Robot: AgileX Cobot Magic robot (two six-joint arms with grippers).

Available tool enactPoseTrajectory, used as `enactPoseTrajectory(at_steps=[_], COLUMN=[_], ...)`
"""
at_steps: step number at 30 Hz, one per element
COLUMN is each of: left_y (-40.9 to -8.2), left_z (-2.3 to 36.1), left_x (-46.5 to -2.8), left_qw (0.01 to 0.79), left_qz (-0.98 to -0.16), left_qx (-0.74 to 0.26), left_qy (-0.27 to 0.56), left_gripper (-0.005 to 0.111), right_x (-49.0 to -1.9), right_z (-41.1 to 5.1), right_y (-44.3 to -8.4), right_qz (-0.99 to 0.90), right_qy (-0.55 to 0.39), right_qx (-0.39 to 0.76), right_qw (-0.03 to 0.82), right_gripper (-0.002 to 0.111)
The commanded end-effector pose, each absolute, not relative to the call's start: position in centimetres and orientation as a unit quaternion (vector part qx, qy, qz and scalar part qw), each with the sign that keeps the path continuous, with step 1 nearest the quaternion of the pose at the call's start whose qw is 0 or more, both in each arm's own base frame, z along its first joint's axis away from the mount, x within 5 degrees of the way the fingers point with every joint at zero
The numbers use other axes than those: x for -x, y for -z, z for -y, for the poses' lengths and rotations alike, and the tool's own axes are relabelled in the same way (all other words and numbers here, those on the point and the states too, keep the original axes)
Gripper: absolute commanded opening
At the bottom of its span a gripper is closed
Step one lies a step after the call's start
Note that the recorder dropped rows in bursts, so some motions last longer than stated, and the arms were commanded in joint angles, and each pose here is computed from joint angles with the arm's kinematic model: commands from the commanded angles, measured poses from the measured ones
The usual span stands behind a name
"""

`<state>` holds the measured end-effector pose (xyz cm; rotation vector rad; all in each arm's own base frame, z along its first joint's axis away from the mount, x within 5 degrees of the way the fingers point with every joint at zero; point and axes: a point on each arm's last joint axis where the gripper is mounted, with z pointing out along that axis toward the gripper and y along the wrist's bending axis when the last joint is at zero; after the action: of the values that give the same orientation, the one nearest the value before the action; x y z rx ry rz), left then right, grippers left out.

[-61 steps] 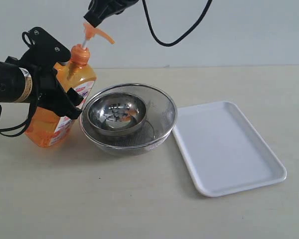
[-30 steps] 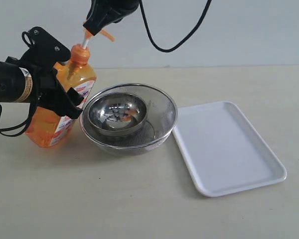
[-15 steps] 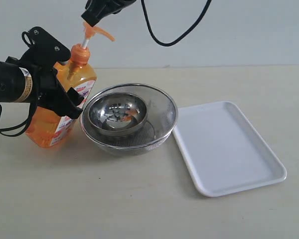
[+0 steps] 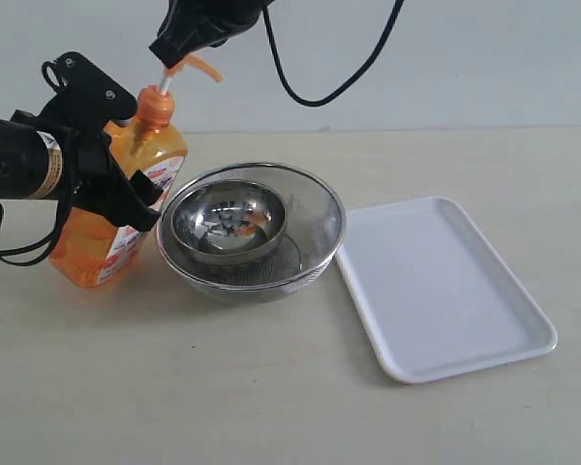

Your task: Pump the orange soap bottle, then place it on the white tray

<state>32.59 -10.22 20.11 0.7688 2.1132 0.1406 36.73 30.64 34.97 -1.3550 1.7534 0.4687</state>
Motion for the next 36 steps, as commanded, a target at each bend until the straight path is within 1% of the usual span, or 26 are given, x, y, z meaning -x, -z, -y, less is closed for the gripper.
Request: enactPoseTrajectory(at_steps=[1,8,20,36], left_y=[-20.7,-20.7,-20.7,-20.7], left_z=[10.7,10.7,10.7,10.7], left_x=[-32.5,-32.5,-32.5,-32.5], left_qw=[0.439,0.439,0.439,0.439], left_qz=[-0.841,-0.841,-0.841,-0.841], left_qx=[-0.314,-0.314,-0.314,-0.314], left_qy=[-0.048,-0.048,-0.048,-0.048], left_gripper=[0.005,0.005,0.005,0.005], right_x=[-36.8,-36.7,-36.6,-36.6], right_z=[-31.2,-31.2,-32.5,-32.5], right_y=[-33.1,-32.9,-30.9,-30.9], right_qz=[-0.709,-0.71,-0.713,-0.713], right_qy=[-0.207,-0.213,-0.223,-0.226], right_qx=[0.552,0.555,0.562,0.562], right_qw=[0.388,0.378,0.355,0.352], right_gripper=[0.0,0.0,0.0,0.0])
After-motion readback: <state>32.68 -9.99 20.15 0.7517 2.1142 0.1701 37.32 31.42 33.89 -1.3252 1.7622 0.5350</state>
